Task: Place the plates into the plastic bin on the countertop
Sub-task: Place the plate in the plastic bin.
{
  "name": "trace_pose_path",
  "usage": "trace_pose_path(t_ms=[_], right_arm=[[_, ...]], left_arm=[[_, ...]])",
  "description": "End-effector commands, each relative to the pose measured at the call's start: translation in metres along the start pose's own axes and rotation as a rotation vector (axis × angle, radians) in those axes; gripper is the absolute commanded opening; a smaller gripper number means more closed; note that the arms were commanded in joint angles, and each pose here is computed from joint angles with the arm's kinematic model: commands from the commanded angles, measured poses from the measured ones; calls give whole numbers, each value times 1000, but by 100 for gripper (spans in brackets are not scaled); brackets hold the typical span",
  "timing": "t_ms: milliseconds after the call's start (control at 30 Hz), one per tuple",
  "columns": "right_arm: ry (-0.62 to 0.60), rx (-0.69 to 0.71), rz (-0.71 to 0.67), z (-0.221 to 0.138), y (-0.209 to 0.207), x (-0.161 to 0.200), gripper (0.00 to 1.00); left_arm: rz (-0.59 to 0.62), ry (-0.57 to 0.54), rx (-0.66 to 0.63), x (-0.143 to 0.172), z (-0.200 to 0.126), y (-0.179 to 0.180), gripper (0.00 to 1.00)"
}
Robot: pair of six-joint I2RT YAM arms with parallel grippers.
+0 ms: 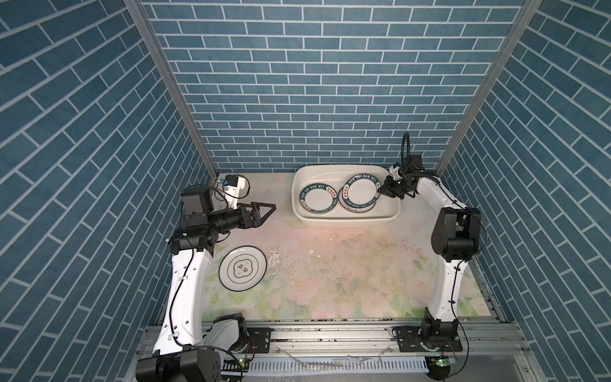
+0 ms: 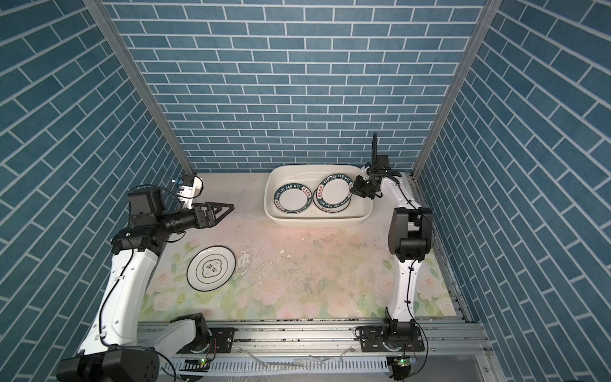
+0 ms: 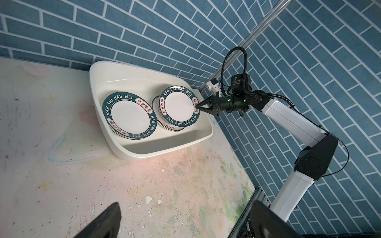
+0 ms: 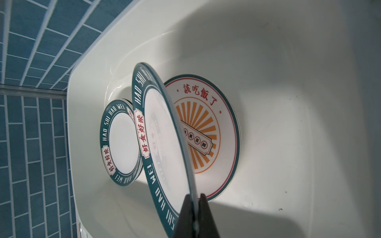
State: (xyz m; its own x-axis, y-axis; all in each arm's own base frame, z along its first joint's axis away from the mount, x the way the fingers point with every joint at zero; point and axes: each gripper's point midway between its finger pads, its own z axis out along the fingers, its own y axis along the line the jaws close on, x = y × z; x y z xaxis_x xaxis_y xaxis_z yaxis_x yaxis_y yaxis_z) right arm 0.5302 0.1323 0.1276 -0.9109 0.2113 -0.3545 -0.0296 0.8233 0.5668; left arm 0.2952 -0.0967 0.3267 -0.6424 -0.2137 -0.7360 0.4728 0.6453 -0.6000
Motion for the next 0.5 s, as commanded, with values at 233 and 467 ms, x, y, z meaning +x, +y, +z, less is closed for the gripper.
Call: trace_pose_path(t_ms=[233, 467], right_arm=[[35, 3, -9, 16, -10, -2, 0], [60, 6, -1, 25, -16, 1, 0]], left_arm=[[9, -6, 11, -2, -1, -2, 100], [12, -8, 11, -2, -2, -3, 100]])
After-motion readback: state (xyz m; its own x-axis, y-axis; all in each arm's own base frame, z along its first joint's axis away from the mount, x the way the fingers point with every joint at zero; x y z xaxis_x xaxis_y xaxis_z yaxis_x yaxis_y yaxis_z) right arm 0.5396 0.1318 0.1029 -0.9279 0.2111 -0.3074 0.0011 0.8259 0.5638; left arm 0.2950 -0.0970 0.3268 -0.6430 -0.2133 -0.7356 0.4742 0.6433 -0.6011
